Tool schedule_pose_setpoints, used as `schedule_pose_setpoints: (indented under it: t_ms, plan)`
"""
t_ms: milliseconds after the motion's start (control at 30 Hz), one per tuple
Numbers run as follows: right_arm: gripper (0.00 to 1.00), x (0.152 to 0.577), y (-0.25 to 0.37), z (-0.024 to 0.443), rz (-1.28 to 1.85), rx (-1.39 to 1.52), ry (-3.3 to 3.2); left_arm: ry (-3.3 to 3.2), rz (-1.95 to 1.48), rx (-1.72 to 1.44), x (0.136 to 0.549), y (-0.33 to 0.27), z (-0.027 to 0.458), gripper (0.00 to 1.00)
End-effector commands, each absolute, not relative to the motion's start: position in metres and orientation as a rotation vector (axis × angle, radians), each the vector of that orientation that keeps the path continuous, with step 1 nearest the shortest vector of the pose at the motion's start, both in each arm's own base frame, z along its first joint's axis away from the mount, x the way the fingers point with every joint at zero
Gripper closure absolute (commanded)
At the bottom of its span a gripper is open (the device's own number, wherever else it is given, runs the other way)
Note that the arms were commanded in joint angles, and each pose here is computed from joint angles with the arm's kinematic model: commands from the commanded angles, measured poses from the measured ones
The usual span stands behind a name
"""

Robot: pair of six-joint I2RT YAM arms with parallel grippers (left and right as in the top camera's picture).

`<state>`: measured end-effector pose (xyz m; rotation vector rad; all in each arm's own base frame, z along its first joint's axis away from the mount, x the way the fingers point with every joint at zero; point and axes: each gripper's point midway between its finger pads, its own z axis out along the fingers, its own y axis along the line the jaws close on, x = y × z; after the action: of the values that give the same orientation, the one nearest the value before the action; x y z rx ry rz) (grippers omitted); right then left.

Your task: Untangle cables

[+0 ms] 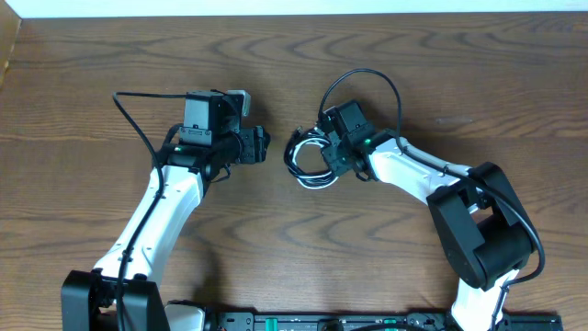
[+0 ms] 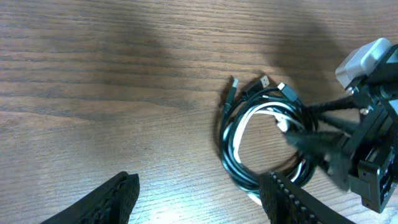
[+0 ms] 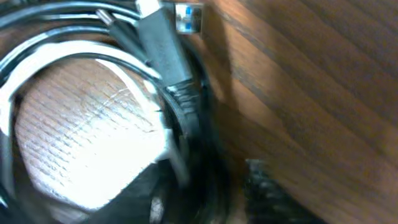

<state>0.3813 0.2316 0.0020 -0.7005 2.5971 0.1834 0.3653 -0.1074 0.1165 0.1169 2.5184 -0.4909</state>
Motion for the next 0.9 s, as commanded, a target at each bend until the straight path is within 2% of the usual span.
schedule_pose_setpoints:
  t_ms: [0,200,433,467,633,867]
  plan:
    - [0.99,0.383,0.235,0.002,0.207,-0.656,2.612,2.516,-0.508,0.128,0.364,-0.109,0.12,0.33]
    - [0.99,0.391,0.235,0.031,0.204,-0.597,2.556,2.531,-0.514,0.127,0.36,-0.109,0.116,0.32]
    - [0.99,0.401,0.213,0.119,0.149,-0.421,2.41,2.528,-0.687,0.18,0.351,-0.13,0.117,0.32]
    - [0.99,0.401,0.209,0.133,0.161,-0.394,2.389,2.524,-0.716,0.19,0.35,-0.133,0.118,0.28]
    - [0.99,0.393,0.193,0.183,0.246,-0.32,2.323,2.479,-0.921,0.26,0.344,-0.156,0.127,0.23]
    - [0.99,0.381,0.188,0.197,0.318,-0.316,2.328,2.308,-1.177,0.403,0.341,-0.186,0.159,0.19]
